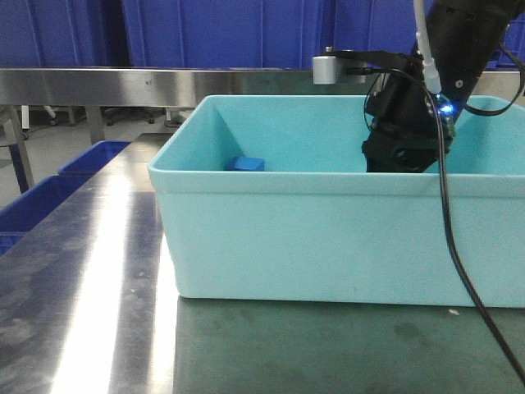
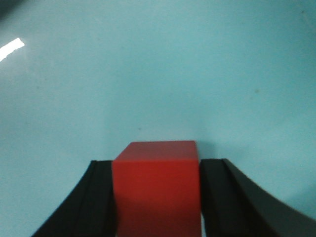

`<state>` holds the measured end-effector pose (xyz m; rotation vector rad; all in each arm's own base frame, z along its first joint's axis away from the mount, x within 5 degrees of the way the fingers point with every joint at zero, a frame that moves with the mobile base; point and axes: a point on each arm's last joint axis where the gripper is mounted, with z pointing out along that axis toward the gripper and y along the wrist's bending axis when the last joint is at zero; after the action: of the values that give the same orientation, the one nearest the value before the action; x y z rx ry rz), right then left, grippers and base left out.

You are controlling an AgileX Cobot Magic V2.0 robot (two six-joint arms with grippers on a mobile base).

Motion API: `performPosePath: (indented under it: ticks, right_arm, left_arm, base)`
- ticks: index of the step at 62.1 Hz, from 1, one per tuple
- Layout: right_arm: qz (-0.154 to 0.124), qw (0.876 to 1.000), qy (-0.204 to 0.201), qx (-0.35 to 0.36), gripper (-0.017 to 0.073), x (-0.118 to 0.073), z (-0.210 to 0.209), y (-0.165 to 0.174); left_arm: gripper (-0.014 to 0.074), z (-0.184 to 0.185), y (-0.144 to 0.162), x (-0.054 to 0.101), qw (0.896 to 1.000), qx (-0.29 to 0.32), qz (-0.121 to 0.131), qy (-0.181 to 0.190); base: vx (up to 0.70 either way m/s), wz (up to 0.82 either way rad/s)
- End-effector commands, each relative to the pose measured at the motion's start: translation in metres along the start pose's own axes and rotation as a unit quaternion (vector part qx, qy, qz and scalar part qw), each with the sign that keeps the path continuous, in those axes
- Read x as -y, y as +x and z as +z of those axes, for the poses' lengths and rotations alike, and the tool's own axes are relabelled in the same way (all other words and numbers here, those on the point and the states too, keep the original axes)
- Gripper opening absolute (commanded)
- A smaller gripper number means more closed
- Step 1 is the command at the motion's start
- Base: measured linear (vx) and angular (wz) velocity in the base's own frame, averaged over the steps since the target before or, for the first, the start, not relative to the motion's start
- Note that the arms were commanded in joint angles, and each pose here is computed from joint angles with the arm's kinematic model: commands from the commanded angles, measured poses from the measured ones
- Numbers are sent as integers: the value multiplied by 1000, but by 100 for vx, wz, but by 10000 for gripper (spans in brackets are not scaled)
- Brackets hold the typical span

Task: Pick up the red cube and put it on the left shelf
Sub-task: 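Lift the red cube out of the tub with the right gripper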

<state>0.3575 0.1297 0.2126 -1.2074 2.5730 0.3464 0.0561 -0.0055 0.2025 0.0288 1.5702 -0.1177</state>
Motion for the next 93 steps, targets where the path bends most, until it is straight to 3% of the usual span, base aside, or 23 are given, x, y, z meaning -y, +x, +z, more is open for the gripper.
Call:
performPosePath:
  ticks: [1, 10, 19, 28, 42, 53, 67, 93]
  right_arm:
    - [-10, 999, 16, 43, 293, -4, -27, -11]
    - [-5, 999, 2, 46, 157, -6, -39, -18]
    - [31, 996, 4, 81, 148, -11, -69, -28]
    - [74, 986, 37, 142, 148, -18, -104, -33]
    - [145, 952, 92, 255, 148, -36, -159, -24]
    - [191, 922, 147, 303, 148, -50, -181, 7]
    - [192, 902, 186, 340, 148, -79, -184, 62]
    - [171, 837, 235, 464, 148, -128, -161, 161]
  left_arm:
    - [101, 0, -1, 0, 999, 38, -5, 1]
    - [101, 0, -1, 0, 999, 38, -5, 1]
    - [101, 0, -1, 0, 999, 38, -5, 1]
    - [101, 0, -1, 0, 999, 38, -5, 1]
    - [101, 0, -1, 0, 999, 38, -5, 1]
    - [101, 0, -1, 0, 999, 38, -5, 1]
    - [101, 0, -1, 0, 999, 38, -5, 1]
    - [101, 0, -1, 0, 999, 38, -5, 1]
  base:
    - [0, 0]
    - [0, 0]
    - [0, 0]
    - [0, 0]
    - [0, 0]
    - [0, 0]
    - [0, 0]
    - [0, 0]
